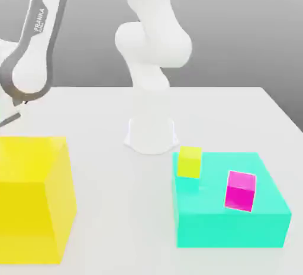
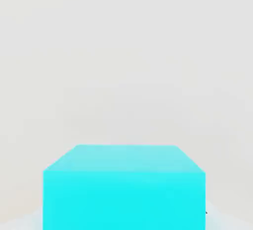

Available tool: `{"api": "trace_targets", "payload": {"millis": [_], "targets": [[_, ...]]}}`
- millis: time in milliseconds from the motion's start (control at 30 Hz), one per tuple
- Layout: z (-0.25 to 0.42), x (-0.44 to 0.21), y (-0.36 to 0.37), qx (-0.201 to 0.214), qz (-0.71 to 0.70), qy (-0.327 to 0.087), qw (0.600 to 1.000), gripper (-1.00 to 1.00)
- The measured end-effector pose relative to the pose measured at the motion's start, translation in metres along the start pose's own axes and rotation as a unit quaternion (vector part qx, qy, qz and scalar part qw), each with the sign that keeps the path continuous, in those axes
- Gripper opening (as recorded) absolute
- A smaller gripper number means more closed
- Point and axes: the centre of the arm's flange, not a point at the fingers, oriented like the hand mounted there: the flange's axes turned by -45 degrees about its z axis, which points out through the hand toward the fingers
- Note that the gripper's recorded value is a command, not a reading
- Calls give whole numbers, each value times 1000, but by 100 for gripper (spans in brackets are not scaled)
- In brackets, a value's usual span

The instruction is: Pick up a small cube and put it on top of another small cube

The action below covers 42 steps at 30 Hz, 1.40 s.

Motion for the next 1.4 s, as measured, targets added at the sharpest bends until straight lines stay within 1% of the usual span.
{"api": "trace_targets", "payload": {"millis": [200,300,367,533,567,633,667,833,1033,1233,1400], "targets": [[-32,6,-53,26,-81,-2,996,-100],[-53,0,-83,47,-121,1,992,-100],[-69,-14,-105,68,-153,4,986,-100],[-115,-77,-159,135,-245,9,960,-100],[-124,-97,-169,148,-264,5,953,-100],[-138,-161,-185,170,-298,-20,939,-100],[-141,-187,-188,175,-307,-33,935,-100],[-139,-264,-176,159,-301,-83,937,-100],[-137,-342,-146,122,-287,-119,943,-100],[-137,-413,-104,81,-275,-129,949,-100],[-135,-458,-65,49,-259,-118,957,-100]]}}
